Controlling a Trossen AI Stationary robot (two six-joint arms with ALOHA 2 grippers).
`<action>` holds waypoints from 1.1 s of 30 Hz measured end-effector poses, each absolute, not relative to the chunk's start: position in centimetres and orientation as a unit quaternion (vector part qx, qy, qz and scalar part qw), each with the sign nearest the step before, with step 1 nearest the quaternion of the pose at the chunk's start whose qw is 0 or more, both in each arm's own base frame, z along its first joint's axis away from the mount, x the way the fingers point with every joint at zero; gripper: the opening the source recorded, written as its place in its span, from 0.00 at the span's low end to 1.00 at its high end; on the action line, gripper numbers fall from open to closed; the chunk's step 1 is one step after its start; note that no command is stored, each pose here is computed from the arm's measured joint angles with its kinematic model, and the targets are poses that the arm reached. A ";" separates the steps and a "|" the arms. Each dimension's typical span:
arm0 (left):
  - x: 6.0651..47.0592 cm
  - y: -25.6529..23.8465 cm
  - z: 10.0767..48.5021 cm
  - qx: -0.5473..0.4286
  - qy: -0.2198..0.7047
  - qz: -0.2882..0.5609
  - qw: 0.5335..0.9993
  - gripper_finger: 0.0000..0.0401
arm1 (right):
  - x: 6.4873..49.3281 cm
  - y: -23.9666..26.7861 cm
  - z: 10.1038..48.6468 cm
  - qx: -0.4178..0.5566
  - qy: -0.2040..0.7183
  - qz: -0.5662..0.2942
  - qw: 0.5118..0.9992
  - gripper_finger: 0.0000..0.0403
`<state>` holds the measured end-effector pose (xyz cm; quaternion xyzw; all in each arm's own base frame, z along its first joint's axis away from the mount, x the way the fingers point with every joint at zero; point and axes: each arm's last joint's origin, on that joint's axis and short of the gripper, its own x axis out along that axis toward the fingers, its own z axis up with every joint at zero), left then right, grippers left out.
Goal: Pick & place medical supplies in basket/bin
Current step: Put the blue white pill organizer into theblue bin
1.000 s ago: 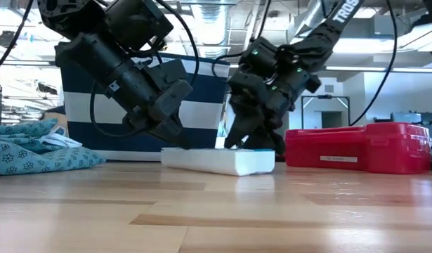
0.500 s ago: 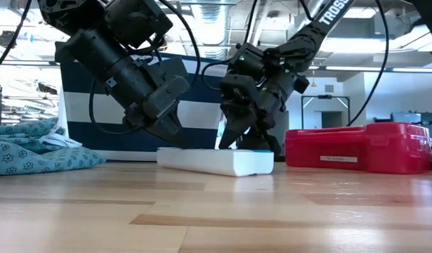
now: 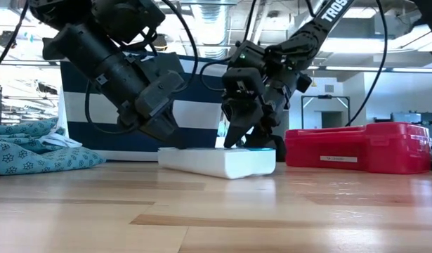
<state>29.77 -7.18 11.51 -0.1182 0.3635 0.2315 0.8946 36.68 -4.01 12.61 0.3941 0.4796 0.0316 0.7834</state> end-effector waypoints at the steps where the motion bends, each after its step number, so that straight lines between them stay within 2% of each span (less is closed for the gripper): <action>1: 29.7 -7.3 11.5 -0.121 0.363 0.232 0.894 0.00 | 36.7 -3.9 12.6 0.396 0.480 0.031 0.782 0.50; 21: 29.0 -8.9 11.4 -0.115 0.362 0.229 0.896 0.00 | 37.3 -1.9 13.0 0.429 0.469 0.048 0.771 0.50; 33: 29.3 -9.1 11.3 -0.123 0.353 0.211 0.903 0.00 | 38.1 -0.6 13.6 0.419 0.440 0.070 0.791 0.50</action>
